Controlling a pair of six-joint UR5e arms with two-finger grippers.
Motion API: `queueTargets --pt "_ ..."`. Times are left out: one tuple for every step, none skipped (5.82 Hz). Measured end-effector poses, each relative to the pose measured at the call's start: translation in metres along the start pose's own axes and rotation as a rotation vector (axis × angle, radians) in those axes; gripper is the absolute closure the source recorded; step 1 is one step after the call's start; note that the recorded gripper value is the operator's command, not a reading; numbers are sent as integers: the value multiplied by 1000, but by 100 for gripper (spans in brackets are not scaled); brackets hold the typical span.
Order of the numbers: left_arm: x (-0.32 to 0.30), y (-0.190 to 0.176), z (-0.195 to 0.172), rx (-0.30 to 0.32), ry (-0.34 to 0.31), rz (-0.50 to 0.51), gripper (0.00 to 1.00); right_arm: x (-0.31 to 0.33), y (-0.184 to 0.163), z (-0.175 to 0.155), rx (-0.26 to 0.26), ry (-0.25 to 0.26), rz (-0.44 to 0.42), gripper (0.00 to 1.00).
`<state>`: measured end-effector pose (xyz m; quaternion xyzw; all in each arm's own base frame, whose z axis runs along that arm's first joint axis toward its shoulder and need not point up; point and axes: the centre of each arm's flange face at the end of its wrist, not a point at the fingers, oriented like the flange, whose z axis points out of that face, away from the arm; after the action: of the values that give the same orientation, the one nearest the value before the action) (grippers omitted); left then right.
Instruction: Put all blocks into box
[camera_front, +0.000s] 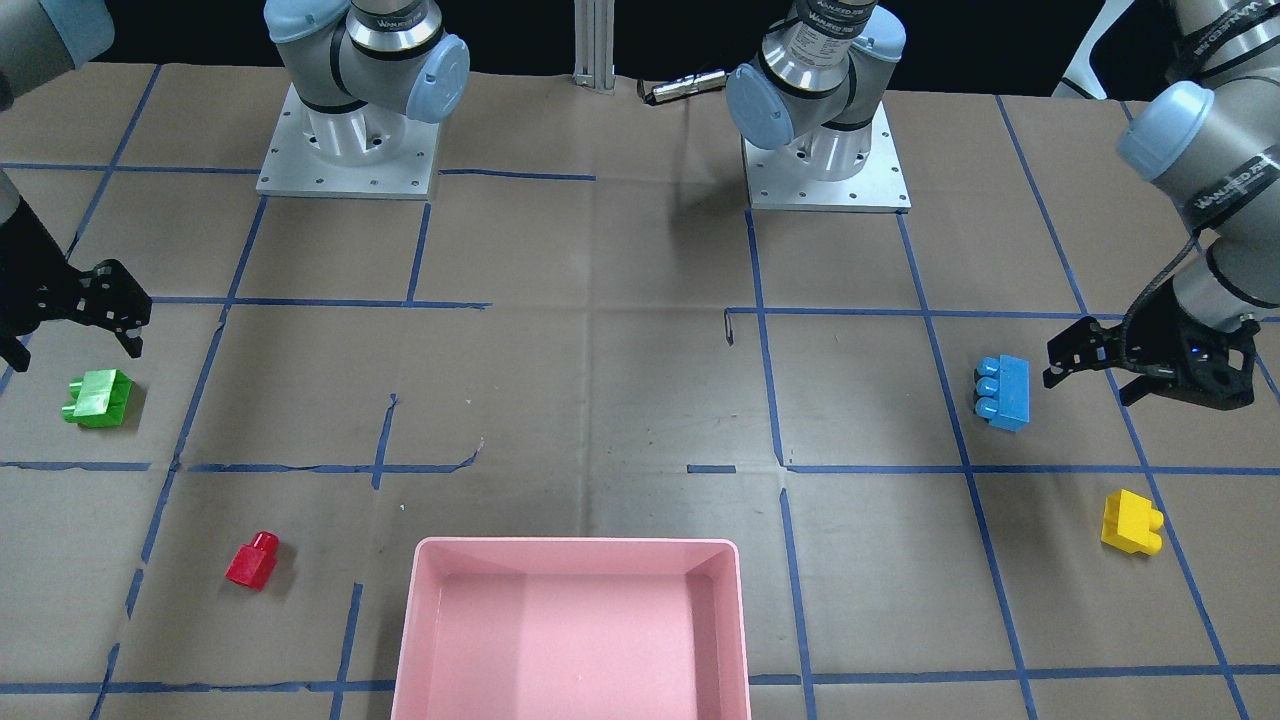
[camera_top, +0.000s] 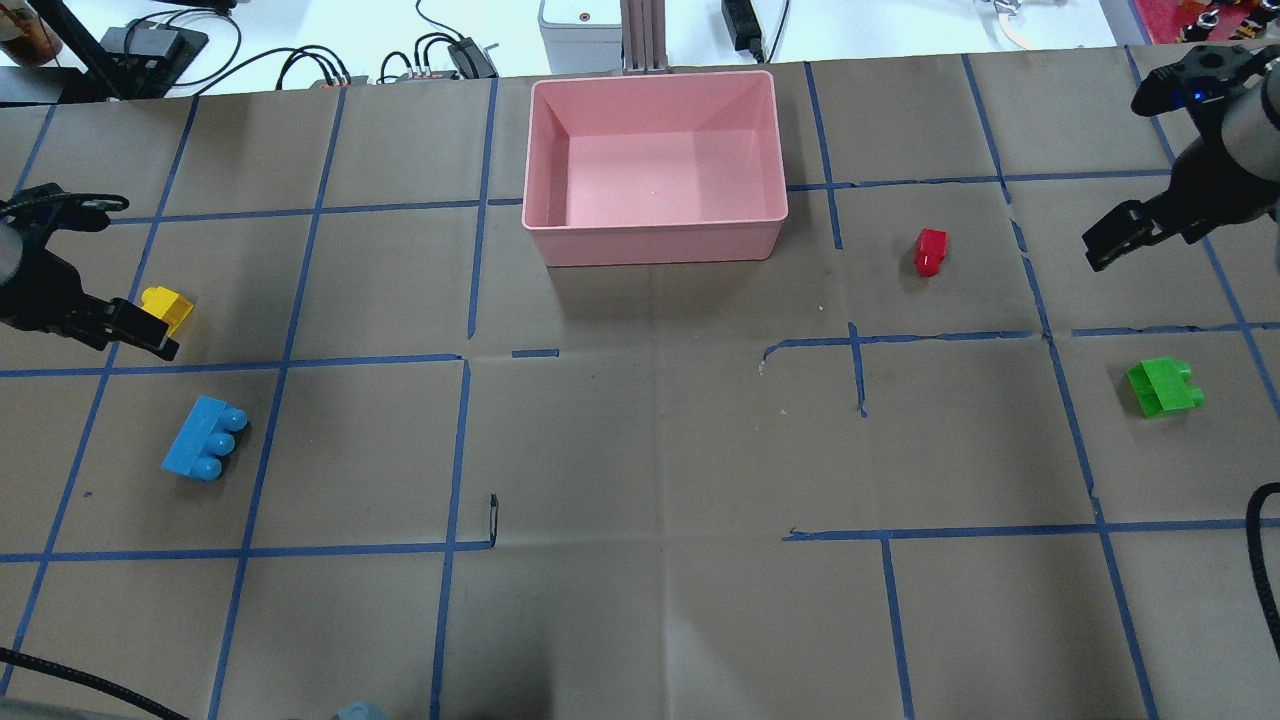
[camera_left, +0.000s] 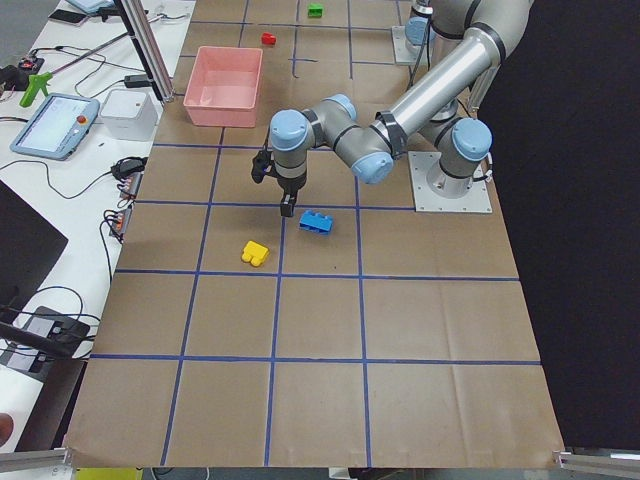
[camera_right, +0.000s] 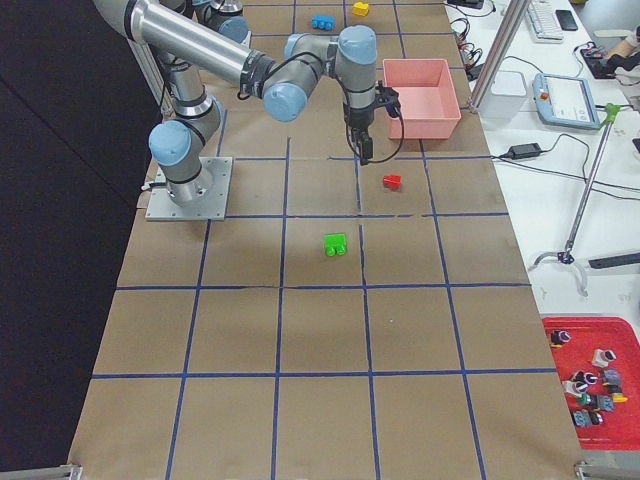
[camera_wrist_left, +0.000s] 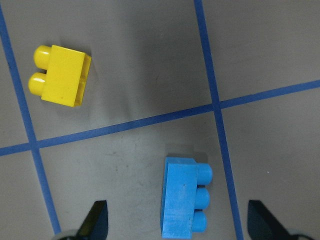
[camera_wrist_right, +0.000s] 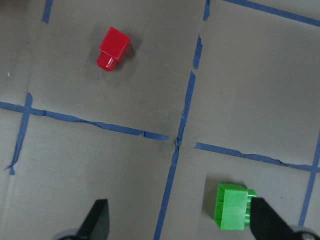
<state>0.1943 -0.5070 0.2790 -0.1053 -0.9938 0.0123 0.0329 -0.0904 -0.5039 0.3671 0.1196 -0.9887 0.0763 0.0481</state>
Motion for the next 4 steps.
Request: queueTargets --pt "8 8 27 -4 4 2 3 9 17 24 31 30 -1 1" --pt "14 15 46 -17 17 4 3 17 31 47 49 39 4 1" --pt "15 18 62 -32 34 14 3 32 44 68 47 12 26 1" --pt "13 17 77 -38 39 40 3 55 60 89 48 -38 59 1"
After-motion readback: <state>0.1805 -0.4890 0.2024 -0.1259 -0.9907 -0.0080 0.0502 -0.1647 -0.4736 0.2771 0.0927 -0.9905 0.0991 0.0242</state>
